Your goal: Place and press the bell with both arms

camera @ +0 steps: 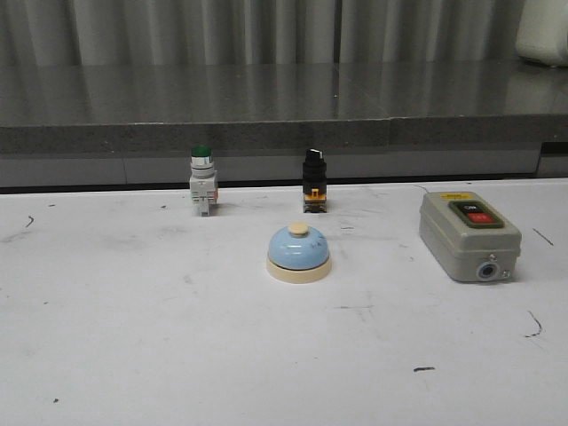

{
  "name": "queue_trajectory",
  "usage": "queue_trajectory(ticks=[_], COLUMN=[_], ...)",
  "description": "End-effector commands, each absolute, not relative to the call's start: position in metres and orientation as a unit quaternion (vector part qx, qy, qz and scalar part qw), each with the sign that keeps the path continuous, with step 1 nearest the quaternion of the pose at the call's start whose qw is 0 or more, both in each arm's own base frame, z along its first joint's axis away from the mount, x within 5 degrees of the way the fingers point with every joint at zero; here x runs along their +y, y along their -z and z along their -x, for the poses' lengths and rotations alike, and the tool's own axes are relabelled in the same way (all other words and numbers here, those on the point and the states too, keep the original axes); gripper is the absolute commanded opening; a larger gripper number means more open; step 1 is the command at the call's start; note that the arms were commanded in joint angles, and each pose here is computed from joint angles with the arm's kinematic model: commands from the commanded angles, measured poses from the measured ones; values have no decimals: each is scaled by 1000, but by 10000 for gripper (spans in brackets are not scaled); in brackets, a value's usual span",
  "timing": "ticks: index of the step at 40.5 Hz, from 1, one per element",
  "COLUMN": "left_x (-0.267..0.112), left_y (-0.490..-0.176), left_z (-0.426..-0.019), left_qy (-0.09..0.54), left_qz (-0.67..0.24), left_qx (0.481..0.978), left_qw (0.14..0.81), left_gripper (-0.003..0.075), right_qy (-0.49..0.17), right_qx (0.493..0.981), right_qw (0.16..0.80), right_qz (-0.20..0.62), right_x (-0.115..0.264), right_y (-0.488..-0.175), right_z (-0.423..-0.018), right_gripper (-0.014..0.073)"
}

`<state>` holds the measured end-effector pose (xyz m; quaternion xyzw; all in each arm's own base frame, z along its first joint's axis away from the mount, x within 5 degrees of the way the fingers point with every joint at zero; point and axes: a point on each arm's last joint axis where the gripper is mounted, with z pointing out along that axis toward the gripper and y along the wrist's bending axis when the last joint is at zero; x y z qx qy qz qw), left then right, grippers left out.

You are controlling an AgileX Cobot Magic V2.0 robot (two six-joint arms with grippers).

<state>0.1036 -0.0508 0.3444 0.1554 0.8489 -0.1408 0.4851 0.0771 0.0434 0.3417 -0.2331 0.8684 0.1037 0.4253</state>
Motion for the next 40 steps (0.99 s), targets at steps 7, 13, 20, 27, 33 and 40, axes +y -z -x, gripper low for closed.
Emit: queue_trajectory(ticks=[7,13,20,27,33,40], left_x=[-34,-22,-9,-1,3,4], left_y=[-339,-319,-299,-267,-241,-220], left_z=[-88,-79,-70,-60,-55,-52], left_qy=[136,94,52,17,-3,-3], left_qz=[-108,-89,-43,1,37,53], left_qx=[823,818,775,724,687,669], left_qw=[541,561,628,690,726,742], left_gripper=[-20,-20,-20,-20,-20,-20], right_qy=[-108,-108,-108,-108,-108,-108], right_qx=[848,848,848,848,848,848], right_qw=[465,465,465,465,465,465], right_qz=[230,230,230,230,230,230], right_x=[44,44,44,44,44,44], right_y=[-354,-354,-354,-354,-354,-354], right_z=[-80,-80,-80,-80,-80,-80], right_gripper=[-69,-69,-69,-69,-69,-69])
